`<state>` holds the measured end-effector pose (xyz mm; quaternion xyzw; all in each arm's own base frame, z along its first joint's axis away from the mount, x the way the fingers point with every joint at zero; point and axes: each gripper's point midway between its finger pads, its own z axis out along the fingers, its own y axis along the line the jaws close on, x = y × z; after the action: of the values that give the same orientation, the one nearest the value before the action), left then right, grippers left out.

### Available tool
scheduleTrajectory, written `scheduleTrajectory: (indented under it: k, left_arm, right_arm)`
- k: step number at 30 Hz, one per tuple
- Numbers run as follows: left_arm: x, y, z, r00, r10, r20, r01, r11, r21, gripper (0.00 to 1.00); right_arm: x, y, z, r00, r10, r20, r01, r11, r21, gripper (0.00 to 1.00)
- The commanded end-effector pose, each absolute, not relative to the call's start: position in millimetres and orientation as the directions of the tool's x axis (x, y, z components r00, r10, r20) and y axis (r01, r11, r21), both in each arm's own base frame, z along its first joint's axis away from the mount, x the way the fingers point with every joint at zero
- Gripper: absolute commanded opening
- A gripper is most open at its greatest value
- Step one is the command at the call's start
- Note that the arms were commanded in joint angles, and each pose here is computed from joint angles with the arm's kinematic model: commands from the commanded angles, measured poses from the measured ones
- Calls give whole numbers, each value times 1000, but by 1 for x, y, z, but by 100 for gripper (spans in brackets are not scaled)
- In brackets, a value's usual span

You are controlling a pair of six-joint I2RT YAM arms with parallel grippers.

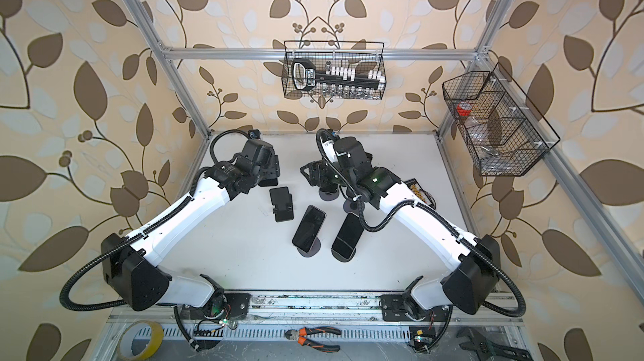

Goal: Remove the phone from the phone stand
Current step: Remove the phone from the phone stand, then place the phone at the top-left of the table.

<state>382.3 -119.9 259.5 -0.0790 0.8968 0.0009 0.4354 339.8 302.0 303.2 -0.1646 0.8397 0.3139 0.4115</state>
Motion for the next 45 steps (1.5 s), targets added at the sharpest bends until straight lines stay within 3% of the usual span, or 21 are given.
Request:
scheduleTrajectory:
  k: [1, 9, 17, 24, 45]
  left_arm:
    - [387, -110, 303, -535, -151, -831, -121, 988, -101, 62]
    - [410, -83, 294, -565, -182, -805, -151, 982, -116, 61]
    - [439, -66, 253, -656, -181, -733, -153, 983, -106, 61]
    - [465, -40, 224, -718, -140, -682, -166, 986, -28, 61]
    - [512, 3, 137, -909, -45, -415, -76, 995, 60, 62]
  right_arm:
    - [343, 321, 317, -583, -48, -811, -599, 699, 390, 75]
    - [361, 350, 318, -592, -65, -803, -632, 657, 412, 74]
    - [366, 377, 303, -627, -87, -774, -652, 603, 460, 74]
    - [371, 403, 278, -647, -129, -751, -658, 592, 465, 74]
    - [377, 435, 233, -715, -170, -679, -631, 576, 520, 70]
